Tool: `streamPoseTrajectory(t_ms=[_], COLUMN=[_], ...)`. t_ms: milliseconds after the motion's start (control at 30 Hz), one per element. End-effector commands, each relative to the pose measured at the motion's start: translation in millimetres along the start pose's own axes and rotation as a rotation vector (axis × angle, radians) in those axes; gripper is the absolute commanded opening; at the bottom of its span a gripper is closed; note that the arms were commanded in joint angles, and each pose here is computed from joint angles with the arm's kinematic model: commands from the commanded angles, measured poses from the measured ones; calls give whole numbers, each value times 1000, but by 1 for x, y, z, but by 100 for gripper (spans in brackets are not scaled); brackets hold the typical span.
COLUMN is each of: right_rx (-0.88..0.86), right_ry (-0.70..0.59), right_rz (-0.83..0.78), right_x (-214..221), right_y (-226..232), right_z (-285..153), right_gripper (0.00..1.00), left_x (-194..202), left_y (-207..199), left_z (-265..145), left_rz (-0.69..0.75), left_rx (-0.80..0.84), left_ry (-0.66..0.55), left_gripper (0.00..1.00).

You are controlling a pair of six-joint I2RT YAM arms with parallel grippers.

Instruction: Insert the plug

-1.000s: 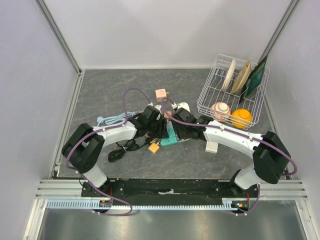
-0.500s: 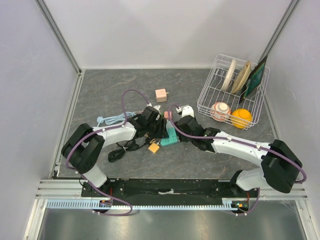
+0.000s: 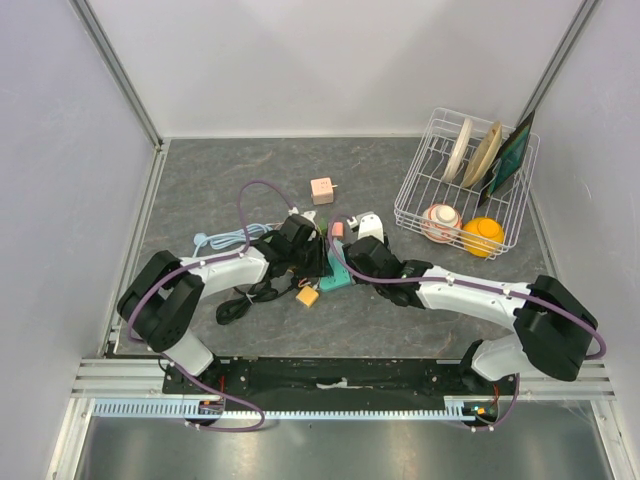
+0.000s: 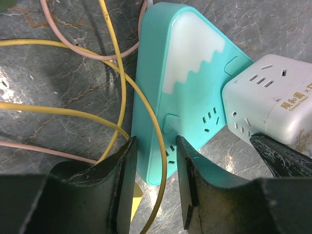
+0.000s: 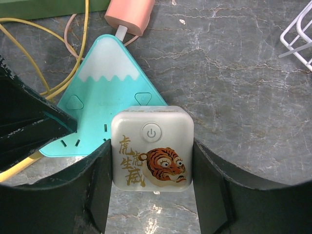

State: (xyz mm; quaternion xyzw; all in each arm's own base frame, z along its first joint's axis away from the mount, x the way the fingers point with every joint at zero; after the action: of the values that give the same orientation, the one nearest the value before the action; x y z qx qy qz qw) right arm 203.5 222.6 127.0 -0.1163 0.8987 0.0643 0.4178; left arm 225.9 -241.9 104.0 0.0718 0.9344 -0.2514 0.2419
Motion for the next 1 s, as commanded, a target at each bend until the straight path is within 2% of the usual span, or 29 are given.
streamPoseTrajectory(t_ms=[0,267,633,967], right_rx=[10,-51,-57,12], right_ry=[447,448,515,586], right_rz=[-38,24,-59,-123], right_x=[107,119,123,119], right_y=[-16,-22,-13,-7], right_z=[4,4,23,33], right_gripper=[0,0,0,0], left_x=[0,0,-19,-12], left_y=[-3,8,23,23], left_z=[-3,-5,-8,-14], left_rz=[-42,-52,-93,-115], left_rx=[18,-11,-30,33], left_ry=[-5,2,-1,16], left_gripper=[43,43,43,43])
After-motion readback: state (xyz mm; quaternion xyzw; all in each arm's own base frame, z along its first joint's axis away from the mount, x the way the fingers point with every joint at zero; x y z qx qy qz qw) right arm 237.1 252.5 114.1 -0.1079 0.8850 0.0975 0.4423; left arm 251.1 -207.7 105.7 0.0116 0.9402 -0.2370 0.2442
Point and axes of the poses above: each gripper's point midway between its finger pads, its own z axis out along the fingers, its own y axis along the line the jaws close on, x = y × z, the point moved 8 cm from there along -z, back along the fingers, and after that the axes turned 4 degrees about z, right-handed, at the moved point
